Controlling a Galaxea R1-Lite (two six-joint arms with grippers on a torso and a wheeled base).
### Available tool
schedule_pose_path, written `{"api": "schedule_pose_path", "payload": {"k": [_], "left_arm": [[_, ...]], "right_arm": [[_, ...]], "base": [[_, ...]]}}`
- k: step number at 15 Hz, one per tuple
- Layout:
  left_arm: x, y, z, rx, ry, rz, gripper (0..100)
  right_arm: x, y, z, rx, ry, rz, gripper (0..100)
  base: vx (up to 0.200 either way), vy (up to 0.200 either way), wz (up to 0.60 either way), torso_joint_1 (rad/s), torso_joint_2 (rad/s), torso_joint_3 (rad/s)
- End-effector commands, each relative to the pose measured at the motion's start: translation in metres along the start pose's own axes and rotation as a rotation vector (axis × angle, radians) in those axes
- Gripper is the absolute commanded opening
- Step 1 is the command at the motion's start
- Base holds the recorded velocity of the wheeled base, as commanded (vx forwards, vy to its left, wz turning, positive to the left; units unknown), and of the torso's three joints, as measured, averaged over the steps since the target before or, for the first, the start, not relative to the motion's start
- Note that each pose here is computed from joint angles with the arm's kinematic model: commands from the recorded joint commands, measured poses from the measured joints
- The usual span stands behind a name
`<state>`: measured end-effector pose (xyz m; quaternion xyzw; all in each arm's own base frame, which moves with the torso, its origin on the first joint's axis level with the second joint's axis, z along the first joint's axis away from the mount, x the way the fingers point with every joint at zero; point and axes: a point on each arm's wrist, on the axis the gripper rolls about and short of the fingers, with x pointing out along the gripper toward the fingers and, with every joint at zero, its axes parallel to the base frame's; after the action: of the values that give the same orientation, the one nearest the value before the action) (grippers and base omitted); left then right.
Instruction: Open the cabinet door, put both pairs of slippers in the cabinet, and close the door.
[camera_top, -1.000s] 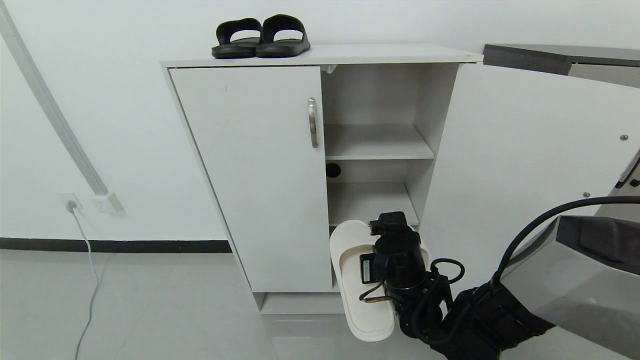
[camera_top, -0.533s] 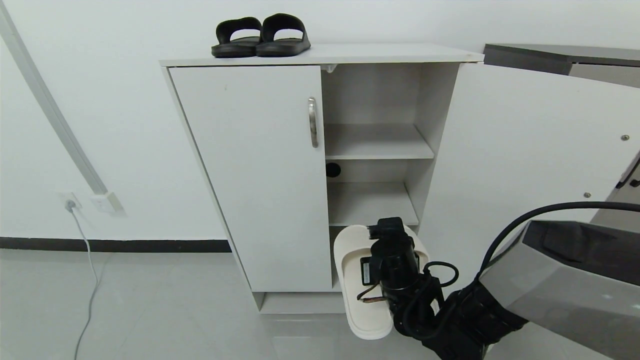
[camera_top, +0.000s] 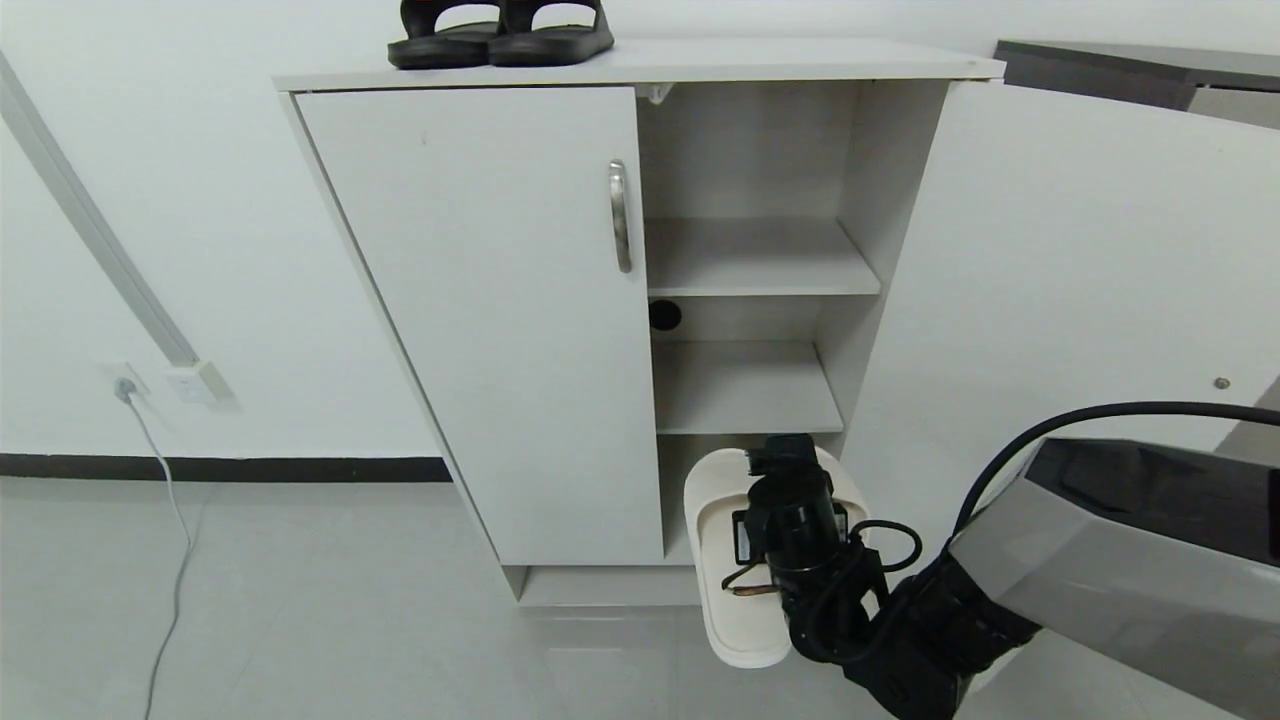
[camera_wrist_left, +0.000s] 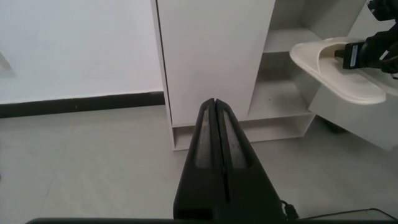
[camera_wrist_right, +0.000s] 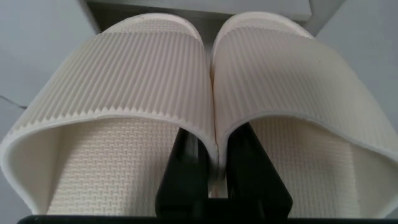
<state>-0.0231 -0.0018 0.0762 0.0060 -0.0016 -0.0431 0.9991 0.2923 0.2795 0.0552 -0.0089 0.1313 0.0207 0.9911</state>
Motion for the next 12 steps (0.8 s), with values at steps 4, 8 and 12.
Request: {"api": "schedule_pose_path", "payload": {"k": [4,8,12], "left_arm": [[0.0,0.0,0.0,-0.003,0.001,0.002,0],[0.0,0.0,0.0,-0.001,0.001,0.002,0],[0.0,0.0,0.0,-0.001,0.001,0.002,0]], "right_arm": [[0.015,-0.004,-0.007,0.014,-0.09,-0.031,0],[0.02,-0.005,-0.008,0.004,-0.17,-0.037,0],[0.02,-0.005,-0.006,0.006,-0.175,-0.036,0]], "base": [[0.0,0.0,0.0,0.002,0.0,-0.108],[0.0,0.0,0.0,0.0,0.0,0.0],[0.0,0.0,0.0,0.0,0.0,0.0]]}}
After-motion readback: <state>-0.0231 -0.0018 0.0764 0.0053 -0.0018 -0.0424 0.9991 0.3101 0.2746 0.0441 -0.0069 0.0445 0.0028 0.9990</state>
